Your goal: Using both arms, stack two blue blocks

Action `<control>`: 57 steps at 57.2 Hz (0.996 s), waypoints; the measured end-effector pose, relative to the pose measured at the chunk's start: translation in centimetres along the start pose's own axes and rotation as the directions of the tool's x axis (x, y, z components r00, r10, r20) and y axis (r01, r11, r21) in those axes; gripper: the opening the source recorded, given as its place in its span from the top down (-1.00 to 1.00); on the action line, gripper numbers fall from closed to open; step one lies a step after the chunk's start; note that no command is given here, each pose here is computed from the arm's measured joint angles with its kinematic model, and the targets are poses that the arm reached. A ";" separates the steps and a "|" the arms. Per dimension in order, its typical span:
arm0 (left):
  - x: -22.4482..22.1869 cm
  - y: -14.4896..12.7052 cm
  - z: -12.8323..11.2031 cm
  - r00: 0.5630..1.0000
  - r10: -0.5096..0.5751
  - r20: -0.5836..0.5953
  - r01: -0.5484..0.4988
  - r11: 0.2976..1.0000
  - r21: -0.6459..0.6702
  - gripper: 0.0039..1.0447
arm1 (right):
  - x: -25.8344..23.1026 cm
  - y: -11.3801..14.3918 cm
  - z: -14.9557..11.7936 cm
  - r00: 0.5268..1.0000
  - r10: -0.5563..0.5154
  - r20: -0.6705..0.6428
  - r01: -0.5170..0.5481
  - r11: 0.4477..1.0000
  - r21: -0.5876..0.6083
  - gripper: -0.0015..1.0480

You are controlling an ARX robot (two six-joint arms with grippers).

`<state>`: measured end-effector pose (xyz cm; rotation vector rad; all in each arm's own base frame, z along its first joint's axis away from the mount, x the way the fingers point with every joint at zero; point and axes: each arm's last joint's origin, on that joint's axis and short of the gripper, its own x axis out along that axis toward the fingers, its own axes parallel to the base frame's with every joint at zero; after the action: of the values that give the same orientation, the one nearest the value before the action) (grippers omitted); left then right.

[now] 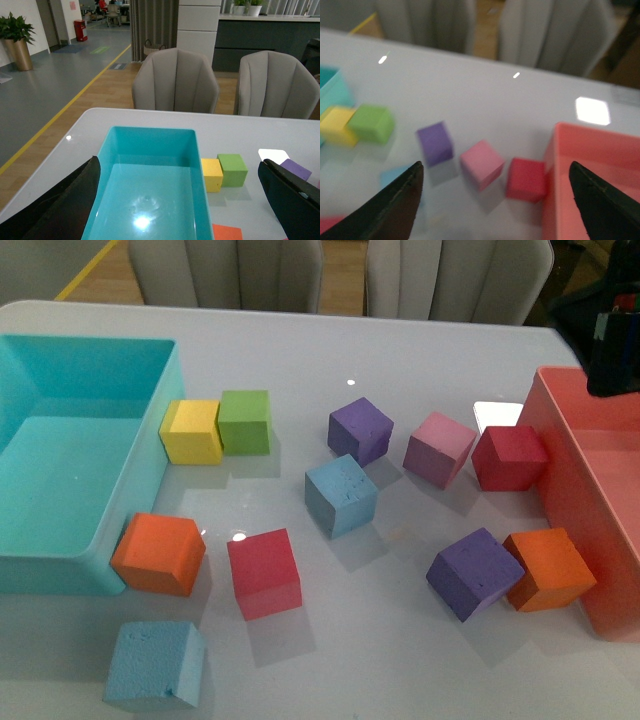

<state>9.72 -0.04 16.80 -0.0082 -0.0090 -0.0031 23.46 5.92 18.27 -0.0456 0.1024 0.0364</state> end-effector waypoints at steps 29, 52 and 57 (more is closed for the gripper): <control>0.0 0.0 0.0 1.000 -0.001 0.000 0.001 1.000 0.000 -0.84 | -6.4 -3.9 -1.8 0.995 -0.035 0.088 0.032 0.999 0.036 0.96; 0.0 0.0 0.0 1.000 -0.001 0.000 0.001 1.000 0.000 -0.84 | -9.0 -5.4 -2.8 0.994 -0.037 0.100 0.033 0.999 0.040 0.96; 0.0 0.0 0.0 1.000 -0.001 0.000 0.001 1.000 0.000 -0.84 | -9.4 -5.4 -2.6 0.994 -0.038 0.106 0.034 0.999 0.040 0.96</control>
<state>9.72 -0.04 16.80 -0.0082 -0.0089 -0.0042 14.02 0.04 16.87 -0.0074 -0.0044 0.0011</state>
